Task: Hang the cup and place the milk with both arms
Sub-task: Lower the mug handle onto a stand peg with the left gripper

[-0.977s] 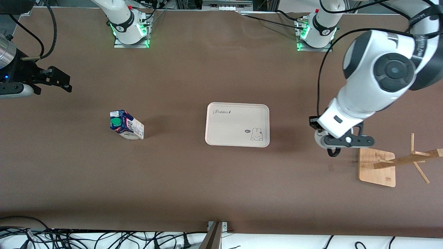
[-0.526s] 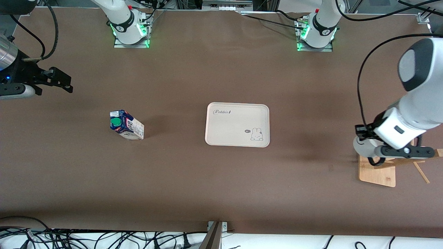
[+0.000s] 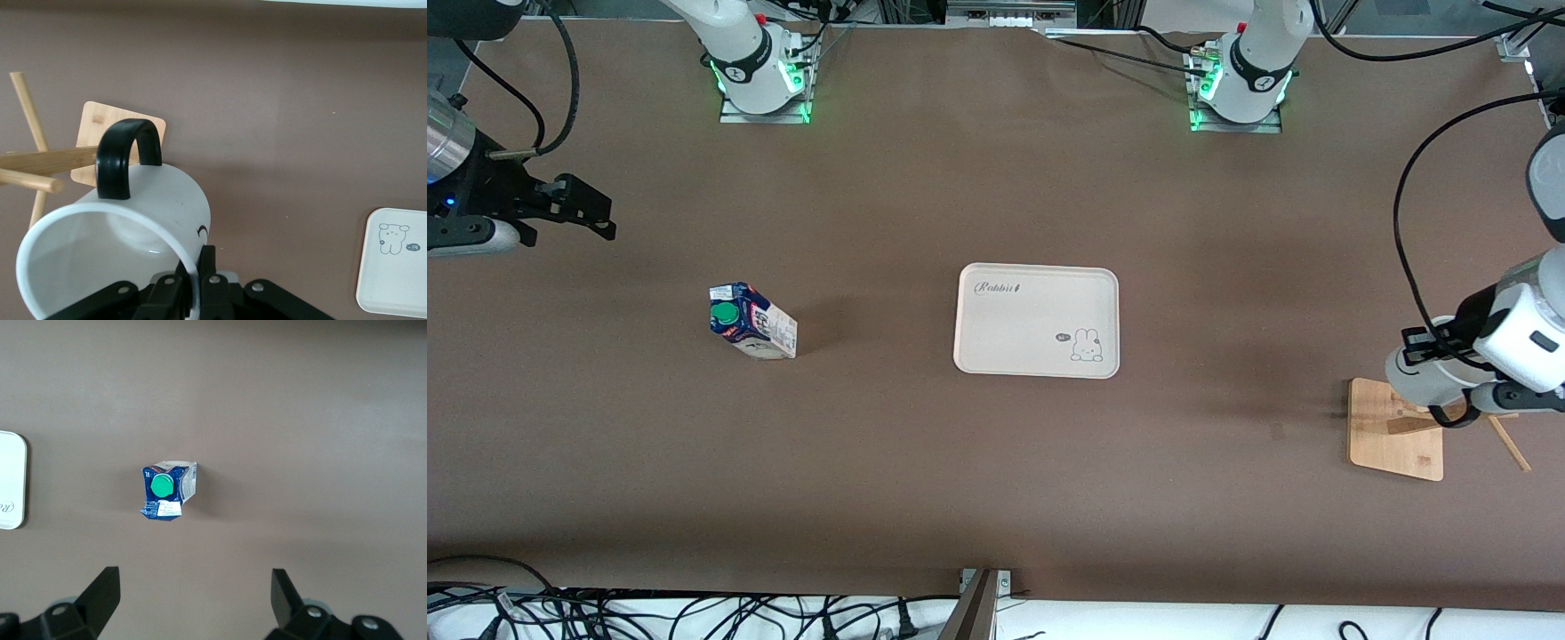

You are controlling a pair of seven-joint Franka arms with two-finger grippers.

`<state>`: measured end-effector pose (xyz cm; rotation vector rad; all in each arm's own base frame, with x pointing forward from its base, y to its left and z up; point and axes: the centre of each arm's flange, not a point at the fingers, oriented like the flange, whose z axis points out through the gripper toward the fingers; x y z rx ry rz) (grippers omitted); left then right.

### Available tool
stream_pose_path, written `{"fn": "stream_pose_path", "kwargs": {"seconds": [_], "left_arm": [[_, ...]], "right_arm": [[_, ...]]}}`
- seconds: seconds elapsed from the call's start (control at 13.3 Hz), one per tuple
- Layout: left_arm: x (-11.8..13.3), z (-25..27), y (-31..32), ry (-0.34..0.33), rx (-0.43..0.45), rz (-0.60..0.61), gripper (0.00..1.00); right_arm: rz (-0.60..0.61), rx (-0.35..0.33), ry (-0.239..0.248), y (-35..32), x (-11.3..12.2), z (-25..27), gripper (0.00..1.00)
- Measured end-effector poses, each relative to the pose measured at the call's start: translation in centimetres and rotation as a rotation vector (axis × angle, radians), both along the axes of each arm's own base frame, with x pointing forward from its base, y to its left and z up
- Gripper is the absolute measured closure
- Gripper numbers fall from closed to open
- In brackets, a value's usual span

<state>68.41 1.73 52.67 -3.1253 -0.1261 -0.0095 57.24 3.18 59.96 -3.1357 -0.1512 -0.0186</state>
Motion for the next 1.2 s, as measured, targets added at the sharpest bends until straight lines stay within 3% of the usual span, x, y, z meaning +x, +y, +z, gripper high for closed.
{"fn": "stream_pose_path", "kwargs": {"seconds": [0.68, 1.2], "left_arm": [[-0.5, -1.5, 5.4, 0.055, -0.053, 0.087, 0.93], [-0.9, -3.2, 8.8, 0.088, -0.079, 0.052, 0.93]], "right_arm": [[0.0, 0.0, 0.0, 0.0, 0.0, 0.0, 0.0], [0.0, 0.0, 0.0, 0.0, 0.0, 0.0, 0.0]]}}
